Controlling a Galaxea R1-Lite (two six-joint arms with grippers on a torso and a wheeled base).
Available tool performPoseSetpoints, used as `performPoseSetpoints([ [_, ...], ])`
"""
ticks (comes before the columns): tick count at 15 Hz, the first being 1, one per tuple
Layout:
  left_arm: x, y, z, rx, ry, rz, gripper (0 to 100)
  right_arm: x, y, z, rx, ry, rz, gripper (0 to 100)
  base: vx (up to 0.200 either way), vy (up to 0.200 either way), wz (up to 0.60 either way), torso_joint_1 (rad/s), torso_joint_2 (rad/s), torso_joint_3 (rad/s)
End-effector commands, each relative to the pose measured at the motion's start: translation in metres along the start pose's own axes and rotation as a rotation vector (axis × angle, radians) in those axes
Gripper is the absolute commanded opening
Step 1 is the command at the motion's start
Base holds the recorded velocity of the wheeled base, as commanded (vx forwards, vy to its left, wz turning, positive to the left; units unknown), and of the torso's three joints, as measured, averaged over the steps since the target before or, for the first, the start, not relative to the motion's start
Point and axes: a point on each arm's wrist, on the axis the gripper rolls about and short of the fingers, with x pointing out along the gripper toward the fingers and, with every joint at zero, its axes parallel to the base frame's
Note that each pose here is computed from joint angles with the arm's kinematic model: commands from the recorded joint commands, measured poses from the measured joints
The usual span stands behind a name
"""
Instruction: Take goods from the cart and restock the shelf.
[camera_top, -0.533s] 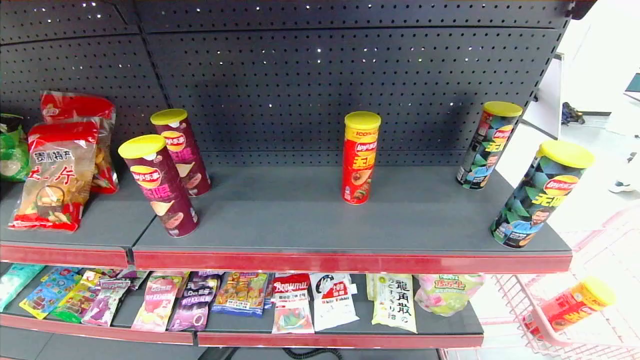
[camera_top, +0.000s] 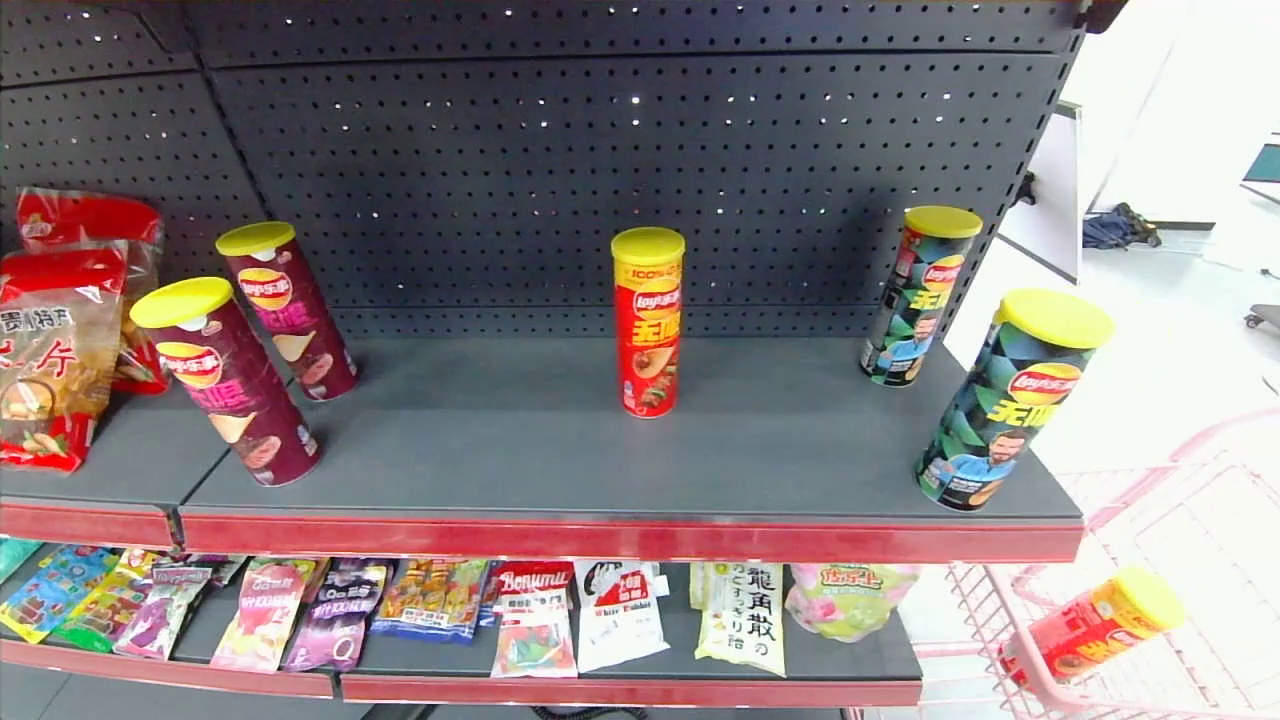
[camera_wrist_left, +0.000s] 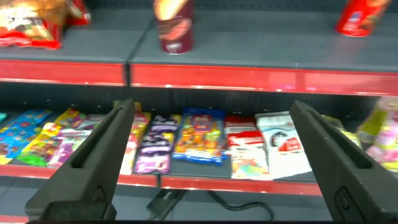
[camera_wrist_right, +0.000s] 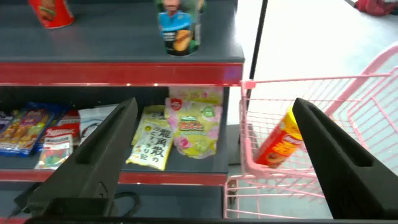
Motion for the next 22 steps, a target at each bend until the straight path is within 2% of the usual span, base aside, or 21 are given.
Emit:
performPoseSetpoints([
  [1, 0.0, 0.0, 0.0002, 0.0, -0.002, 0.001, 100, 0.0001, 0.0, 0.0, 0.0, 0.001, 0.0, 100, 0.0, -0.2, 0.0, 0.002, 0.0, 0.002],
  [9, 0.0, 0.0, 0.0, 0.0, -0.001, 0.001, 100, 0.0001, 0.0, 0.0, -0.002, 0.001, 0.002, 100, 0.0, -0.2, 0.0, 0.003, 0.0, 0.004],
  [19, 0.0, 0.0, 0.0, -0.002, -0.001, 0.001, 100, 0.0001, 0.0, 0.0, -0.002, 0.001, 0.002, 100, 0.0, 0.0, 0.0, 0.0, 0.0, 0.0],
  [22, 0.0, 0.0, 0.0, -0.002, -0.001, 0.001, 100, 0.0001, 0.0, 0.0, -0.002, 0.001, 0.002, 100, 0.0, 0.0, -0.6, 0.002, 0.0, -0.001],
])
